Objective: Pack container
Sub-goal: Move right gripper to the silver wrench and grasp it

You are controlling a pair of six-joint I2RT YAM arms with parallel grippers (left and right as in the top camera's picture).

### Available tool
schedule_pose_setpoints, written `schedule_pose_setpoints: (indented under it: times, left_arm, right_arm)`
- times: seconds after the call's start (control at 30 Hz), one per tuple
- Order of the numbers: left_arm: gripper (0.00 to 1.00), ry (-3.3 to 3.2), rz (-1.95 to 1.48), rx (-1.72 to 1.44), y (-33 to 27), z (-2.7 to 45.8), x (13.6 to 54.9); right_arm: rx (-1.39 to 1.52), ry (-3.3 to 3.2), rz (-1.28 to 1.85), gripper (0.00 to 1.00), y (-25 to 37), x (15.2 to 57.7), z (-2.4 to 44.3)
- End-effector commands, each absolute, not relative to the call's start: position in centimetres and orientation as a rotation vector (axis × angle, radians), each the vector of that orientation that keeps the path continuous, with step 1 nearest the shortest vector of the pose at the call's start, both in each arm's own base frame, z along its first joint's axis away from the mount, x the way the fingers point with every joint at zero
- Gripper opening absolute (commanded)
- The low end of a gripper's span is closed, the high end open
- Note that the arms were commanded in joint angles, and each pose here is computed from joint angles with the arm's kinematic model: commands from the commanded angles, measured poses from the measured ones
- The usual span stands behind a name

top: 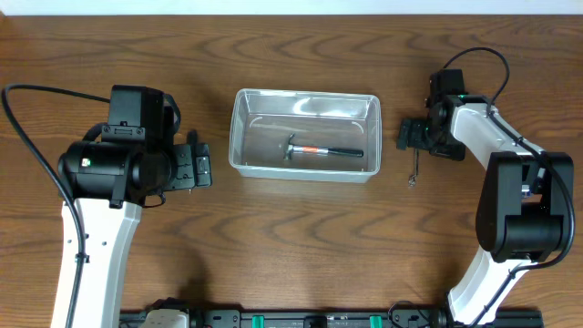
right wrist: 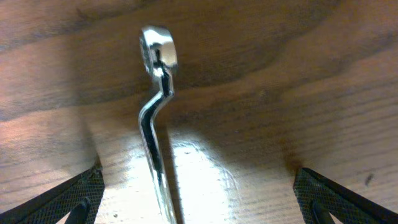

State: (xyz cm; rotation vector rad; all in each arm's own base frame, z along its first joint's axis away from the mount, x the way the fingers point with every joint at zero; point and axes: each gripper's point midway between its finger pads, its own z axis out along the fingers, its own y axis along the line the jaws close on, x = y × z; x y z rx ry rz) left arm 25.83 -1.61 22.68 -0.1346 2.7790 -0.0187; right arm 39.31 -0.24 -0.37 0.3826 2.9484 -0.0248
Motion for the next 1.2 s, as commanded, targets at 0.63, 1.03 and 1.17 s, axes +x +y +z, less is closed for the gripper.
schedule_pose_setpoints:
  times: [0.63,1.03,1.17]
  left_arm:
    - [0.98,2.774,-0.005,-0.159,-1.3,23.2,25.6]
    - [0.98,2.774,-0.005,-0.159,-1.3,23.2,25.6]
    - [0.99,2.775,-0.005,-0.158,-1.3,23.2,25.6]
  right_arm:
    - [0.367,3.035,-0.055,0.15,-0.3,38.1,-3.5]
    - [0.366,3.031,-0.055,0.01,-0.3,38.2,-3.5]
    - [0.313,3.011,-0.032,0.01,0.0,39.2,-2.3]
